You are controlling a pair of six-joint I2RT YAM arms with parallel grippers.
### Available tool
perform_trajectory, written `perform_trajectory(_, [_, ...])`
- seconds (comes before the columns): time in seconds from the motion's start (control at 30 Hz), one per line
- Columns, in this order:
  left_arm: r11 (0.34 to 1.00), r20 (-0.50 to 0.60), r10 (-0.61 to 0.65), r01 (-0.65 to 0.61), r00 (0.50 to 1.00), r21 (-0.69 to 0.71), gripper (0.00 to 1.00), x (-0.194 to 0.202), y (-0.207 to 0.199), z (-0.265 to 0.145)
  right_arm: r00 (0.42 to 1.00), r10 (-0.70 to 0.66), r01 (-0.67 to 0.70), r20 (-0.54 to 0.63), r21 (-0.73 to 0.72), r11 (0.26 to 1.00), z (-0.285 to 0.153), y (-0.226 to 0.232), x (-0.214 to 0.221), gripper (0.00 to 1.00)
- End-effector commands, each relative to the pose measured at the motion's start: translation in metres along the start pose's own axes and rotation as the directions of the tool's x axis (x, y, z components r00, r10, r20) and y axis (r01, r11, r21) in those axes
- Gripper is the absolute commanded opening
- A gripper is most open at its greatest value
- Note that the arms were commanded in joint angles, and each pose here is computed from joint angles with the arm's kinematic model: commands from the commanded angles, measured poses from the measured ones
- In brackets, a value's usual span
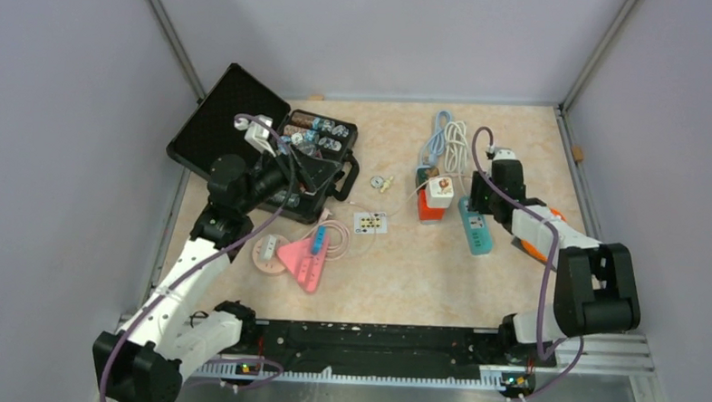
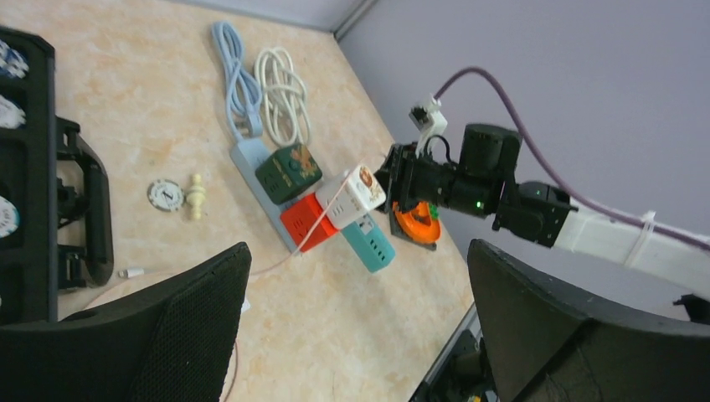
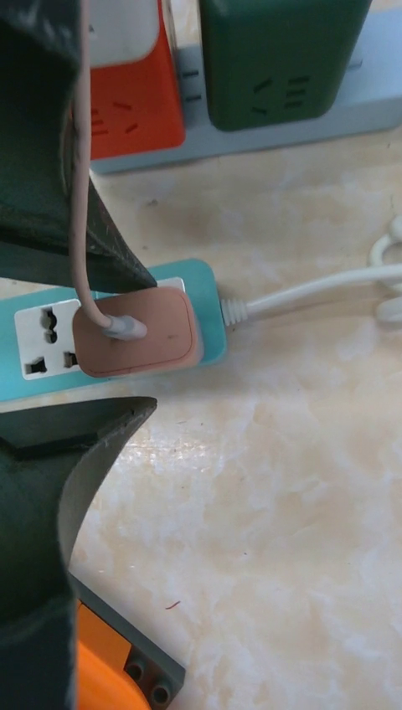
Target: Pull the plug off the socket
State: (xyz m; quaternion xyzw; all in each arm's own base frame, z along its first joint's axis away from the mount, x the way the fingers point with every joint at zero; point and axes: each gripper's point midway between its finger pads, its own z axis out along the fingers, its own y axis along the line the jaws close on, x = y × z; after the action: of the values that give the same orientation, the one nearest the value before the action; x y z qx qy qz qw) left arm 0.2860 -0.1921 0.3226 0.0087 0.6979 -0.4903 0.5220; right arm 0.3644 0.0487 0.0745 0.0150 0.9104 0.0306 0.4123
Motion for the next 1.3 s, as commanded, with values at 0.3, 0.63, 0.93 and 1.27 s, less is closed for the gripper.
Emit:
perform_trajectory(0.3, [0.998,-0.153,0.008,0.002,0.988,0.062,0.99,0.059,-0.04,0.037,0.981,0.183,-0.175,-0.07,0.111,0.978,-0.016,-0.005,0.012,0.17])
perform_trajectory(0.63, [0.994,-0.405,0.036,0.007,0.913,0.104,0.99,0.155,-0.077,0.085,0.965,0.254,-0.233,-0.068,0.223,0.947,-0.037,-0.005,0.045,0.28])
perform_trajectory(0.93, [0.994,-0.484,0.106,-0.096,0.869,0.045,0.88,0.239,-0.065,0.13,0.983,0.18,-0.171,-0.038,0.177,0.969,-0.034,-0.002,0.034,0.6])
perform_trajectory(1.27, [0.993,-0.466,0.099,-0.117,0.879,-0.009,0.65,0.295,-0.049,0.174,0.99,0.14,-0.137,-0.022,0.087,0.987,-0.029,0.012,0.03,0.33])
